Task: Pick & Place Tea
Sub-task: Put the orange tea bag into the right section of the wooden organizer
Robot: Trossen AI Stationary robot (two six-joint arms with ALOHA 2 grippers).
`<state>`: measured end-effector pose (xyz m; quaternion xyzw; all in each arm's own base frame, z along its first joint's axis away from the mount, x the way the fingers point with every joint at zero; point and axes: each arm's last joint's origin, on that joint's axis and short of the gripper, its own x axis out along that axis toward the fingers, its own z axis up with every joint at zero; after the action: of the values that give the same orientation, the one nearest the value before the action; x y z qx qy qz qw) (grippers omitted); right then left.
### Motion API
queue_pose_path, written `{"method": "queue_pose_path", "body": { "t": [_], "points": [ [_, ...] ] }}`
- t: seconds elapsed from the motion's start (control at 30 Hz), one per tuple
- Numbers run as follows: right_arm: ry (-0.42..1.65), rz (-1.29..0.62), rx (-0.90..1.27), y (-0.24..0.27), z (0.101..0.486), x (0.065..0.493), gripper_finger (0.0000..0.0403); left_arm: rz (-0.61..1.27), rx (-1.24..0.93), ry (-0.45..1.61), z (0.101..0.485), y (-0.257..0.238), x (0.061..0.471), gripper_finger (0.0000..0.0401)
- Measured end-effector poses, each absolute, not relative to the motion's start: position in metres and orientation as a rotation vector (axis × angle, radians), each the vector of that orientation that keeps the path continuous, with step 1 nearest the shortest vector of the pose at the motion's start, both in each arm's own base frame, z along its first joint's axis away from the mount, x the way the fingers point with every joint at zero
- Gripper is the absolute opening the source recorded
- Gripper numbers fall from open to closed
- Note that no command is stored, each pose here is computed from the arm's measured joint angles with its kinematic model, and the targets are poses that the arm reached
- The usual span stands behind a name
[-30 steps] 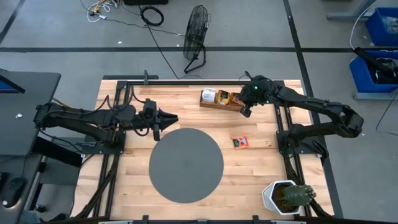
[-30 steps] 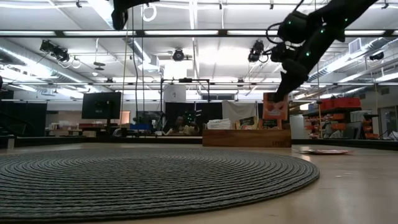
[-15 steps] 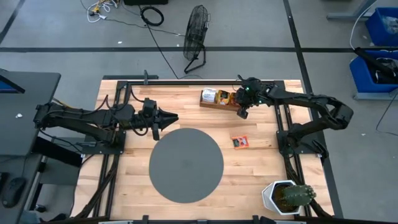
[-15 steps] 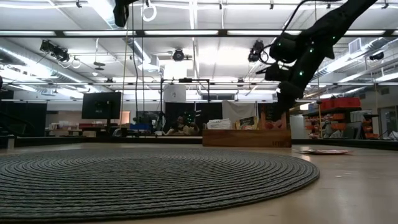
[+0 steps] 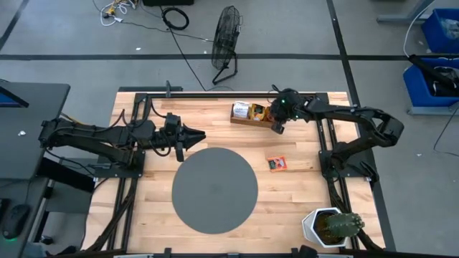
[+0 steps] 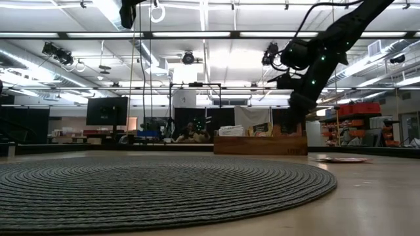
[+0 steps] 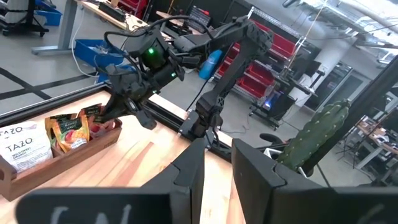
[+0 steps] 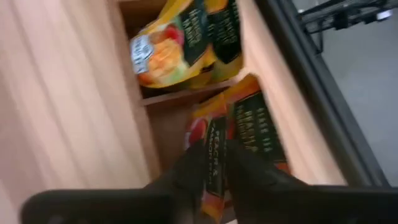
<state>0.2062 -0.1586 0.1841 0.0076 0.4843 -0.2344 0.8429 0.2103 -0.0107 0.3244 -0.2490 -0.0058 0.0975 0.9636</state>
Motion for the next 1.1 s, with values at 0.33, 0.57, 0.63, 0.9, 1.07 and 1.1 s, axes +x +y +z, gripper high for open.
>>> {"method": "queue_pose_path", "body": {
  "t": [0.33, 0.57, 0.63, 0.9, 1.07, 1.1],
  "points": [
    [0.981, -0.537, -0.003, -0.165, 0.201, 0.213, 0.0167, 0.202, -0.493, 0.000, 0.323, -0.011, 0.211, 0.0085],
    [0.966, -0.612, 0.180, -0.162, 0.246, 0.222, 0.0191, 0.208, -0.494, 0.025, 0.321, -0.011, 0.211, 0.0085],
    [1.007, -0.671, 0.357, -0.154, 0.259, 0.222, 0.0191, 0.224, -0.505, 0.050, 0.318, -0.010, 0.211, 0.0085],
    [1.303, -0.724, 0.599, -0.087, 0.247, 0.216, 0.0192, 0.249, -0.505, 0.107, 0.312, -0.010, 0.210, 0.0085],
    [1.323, -0.736, 0.690, -0.053, 0.229, 0.220, 0.0192, 0.247, -0.476, 0.109, 0.312, -0.010, 0.210, 0.0085],
    [1.312, -0.738, 0.707, -0.047, 0.225, 0.222, 0.0192, 0.247, -0.471, 0.110, 0.312, -0.010, 0.210, 0.0085]
  ]
}}
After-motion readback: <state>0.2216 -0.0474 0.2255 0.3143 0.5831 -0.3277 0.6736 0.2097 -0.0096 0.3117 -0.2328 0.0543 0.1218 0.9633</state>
